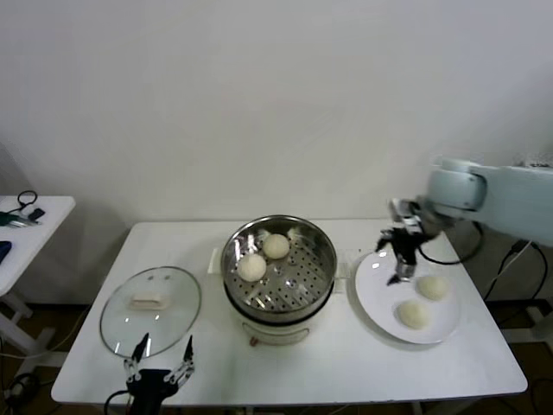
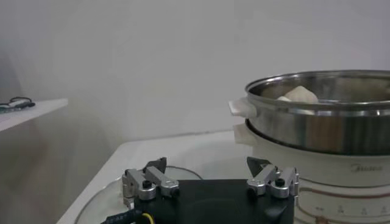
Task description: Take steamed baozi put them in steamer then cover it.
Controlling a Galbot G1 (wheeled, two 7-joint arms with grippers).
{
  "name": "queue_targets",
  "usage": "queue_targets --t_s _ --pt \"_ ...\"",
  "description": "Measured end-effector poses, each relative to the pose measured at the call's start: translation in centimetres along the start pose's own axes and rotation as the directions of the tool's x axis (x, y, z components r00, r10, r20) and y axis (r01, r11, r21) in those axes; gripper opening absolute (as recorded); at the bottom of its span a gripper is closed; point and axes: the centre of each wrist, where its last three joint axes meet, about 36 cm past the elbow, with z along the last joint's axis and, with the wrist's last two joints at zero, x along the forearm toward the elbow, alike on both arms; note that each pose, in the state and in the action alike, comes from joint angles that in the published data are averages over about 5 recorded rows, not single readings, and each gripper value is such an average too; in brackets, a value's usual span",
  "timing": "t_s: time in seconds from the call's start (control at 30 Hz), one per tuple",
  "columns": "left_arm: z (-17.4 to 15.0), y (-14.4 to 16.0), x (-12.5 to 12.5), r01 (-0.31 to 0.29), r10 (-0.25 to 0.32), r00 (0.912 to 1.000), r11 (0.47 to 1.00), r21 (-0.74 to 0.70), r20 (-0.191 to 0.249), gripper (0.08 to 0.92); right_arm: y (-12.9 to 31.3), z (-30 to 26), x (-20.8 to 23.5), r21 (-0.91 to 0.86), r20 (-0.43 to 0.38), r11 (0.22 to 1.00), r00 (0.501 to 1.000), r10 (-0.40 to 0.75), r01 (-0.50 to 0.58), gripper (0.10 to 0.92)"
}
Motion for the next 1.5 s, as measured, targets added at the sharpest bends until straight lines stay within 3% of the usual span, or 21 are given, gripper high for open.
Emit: queue_targets --t_s 0.43,0.97,1.5 --pt "0.1 -0.2 0.5 0.008 -0.008 1.0 1.0 -0.003 -0.002 0.823 2.8 6.5 -7.0 -0.039 -0.087 0.999 0.996 -0.008 0.005 0.823" --pt "0.4 -0.4 0.3 0.013 -0.013 0.9998 1.0 -0.003 -0.012 0.823 2.1 7.8 -12.4 -0.05 -0.125 0.999 0.992 -0.002 -0.005 0.82" --pt "0.5 -0.7 0.1 0.014 -0.014 0.9998 1.0 0.0 -0.01 0.823 1.4 7.2 -12.9 -0.033 -0.095 0.999 0.995 -0.002 -0.001 0.689"
